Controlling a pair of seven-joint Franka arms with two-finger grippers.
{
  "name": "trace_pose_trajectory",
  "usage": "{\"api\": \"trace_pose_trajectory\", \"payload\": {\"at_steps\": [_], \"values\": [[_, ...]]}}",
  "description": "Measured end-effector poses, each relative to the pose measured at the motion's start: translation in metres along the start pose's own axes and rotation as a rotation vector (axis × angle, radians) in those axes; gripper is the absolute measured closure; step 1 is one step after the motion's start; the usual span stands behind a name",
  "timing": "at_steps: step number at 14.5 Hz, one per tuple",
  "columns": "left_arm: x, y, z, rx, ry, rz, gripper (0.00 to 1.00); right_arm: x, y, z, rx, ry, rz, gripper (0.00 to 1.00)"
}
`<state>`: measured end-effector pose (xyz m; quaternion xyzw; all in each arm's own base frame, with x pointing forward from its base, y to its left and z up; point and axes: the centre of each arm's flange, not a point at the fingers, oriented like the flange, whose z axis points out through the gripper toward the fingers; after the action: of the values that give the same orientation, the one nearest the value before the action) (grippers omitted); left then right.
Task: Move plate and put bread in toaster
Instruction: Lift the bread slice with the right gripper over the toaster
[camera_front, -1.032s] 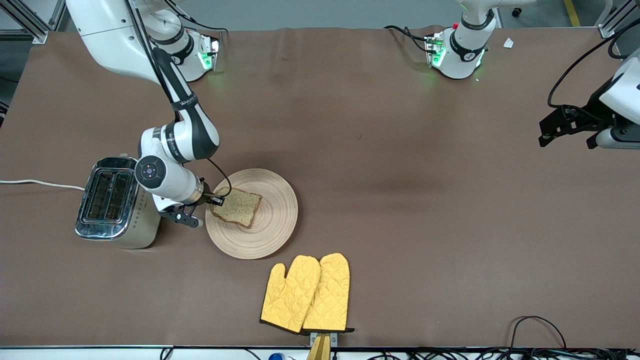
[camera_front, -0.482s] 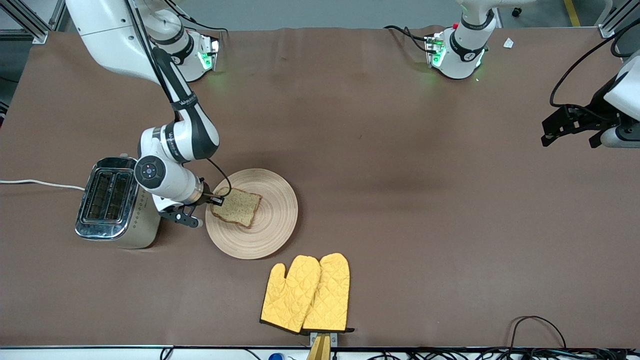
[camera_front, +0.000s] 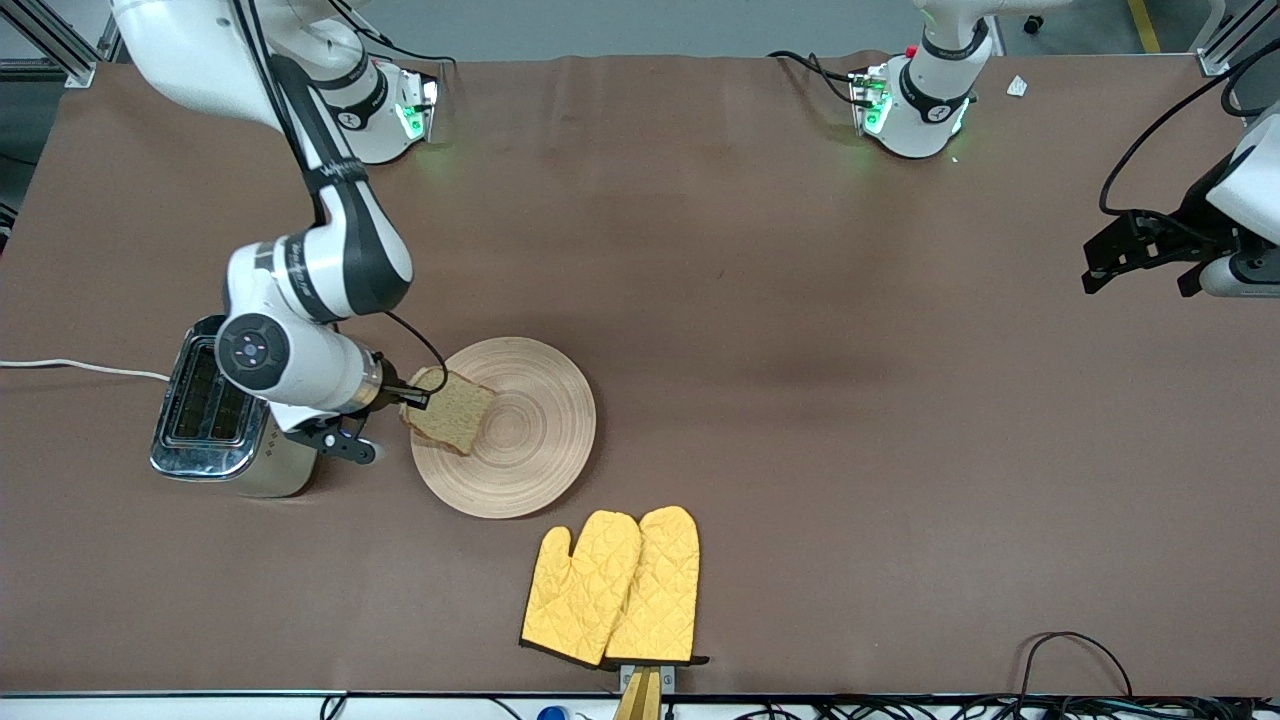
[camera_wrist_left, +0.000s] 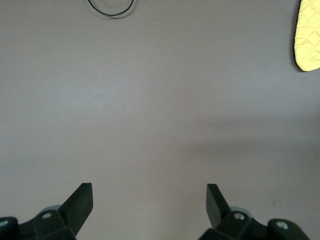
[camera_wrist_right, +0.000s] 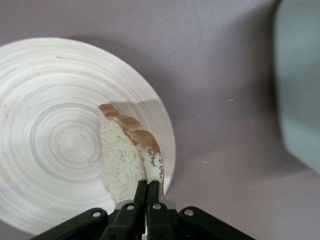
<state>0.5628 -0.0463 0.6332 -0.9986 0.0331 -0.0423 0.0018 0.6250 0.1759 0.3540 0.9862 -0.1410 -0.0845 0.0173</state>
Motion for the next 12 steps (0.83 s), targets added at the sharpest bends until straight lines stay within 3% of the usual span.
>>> {"api": "trace_pose_trajectory", "payload": {"at_steps": [6,9,12], "values": [[0.003,-0.003,0.007,0.0,-0.01,-0.003,0.0,0.01,0.024,-0.073,-0.346,0.131,-0.22,0.97],[0.005,-0.004,0.008,-0.001,-0.01,-0.005,0.0,0.015,0.043,-0.088,-0.544,0.138,-0.314,0.97],[0.005,-0.004,0.008,-0.001,-0.008,-0.006,0.0,0.016,0.057,-0.094,-0.646,0.109,-0.347,0.97]]}}
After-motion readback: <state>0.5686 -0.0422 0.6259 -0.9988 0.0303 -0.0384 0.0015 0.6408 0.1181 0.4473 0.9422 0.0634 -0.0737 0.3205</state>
